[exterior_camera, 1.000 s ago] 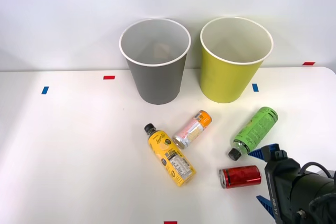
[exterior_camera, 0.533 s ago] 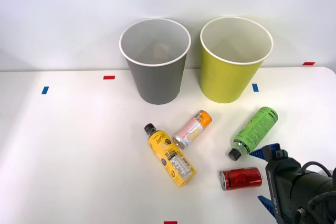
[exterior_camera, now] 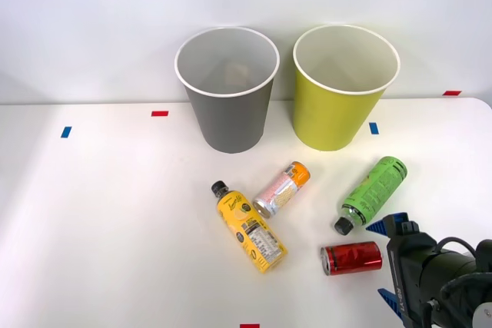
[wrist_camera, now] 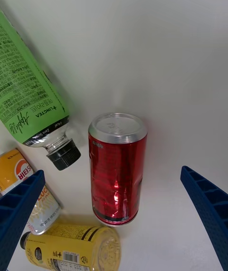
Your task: Put cans in the gray bin, plastic bottles in the light green bin
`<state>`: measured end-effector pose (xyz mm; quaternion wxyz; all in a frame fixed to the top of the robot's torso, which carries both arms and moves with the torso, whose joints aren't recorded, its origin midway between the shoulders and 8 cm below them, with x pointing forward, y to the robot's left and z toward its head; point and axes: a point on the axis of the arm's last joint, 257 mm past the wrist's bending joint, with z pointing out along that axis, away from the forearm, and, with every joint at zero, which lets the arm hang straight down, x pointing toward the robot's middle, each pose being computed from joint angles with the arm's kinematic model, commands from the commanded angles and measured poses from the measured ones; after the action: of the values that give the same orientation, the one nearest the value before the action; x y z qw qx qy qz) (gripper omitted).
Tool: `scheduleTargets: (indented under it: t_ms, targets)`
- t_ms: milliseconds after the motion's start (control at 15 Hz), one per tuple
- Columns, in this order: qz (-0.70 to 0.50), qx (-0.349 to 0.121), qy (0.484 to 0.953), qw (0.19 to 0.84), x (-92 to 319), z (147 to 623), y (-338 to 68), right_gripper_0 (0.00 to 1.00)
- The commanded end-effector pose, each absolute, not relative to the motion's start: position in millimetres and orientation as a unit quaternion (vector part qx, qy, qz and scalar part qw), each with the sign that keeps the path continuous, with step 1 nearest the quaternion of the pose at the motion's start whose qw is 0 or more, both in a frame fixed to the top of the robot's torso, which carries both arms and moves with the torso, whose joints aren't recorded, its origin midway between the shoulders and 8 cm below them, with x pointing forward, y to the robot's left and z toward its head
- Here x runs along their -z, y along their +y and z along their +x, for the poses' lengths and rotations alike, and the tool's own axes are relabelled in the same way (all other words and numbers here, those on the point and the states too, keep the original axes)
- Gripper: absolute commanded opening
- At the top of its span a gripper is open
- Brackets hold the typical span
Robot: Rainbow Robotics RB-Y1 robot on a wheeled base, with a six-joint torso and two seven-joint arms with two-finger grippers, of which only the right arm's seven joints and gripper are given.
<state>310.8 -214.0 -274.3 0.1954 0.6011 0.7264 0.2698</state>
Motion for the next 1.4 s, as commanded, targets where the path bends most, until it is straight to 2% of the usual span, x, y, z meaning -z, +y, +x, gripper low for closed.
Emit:
scheduleTargets:
  t_ms: [67, 1400]
  targets:
    - [0.606, -0.266, 0.724, 0.195, 279, 315, -214, 0.99]
    - [0.609, -0.235, 0.734, 0.185, 309, 316, -204, 0.99]
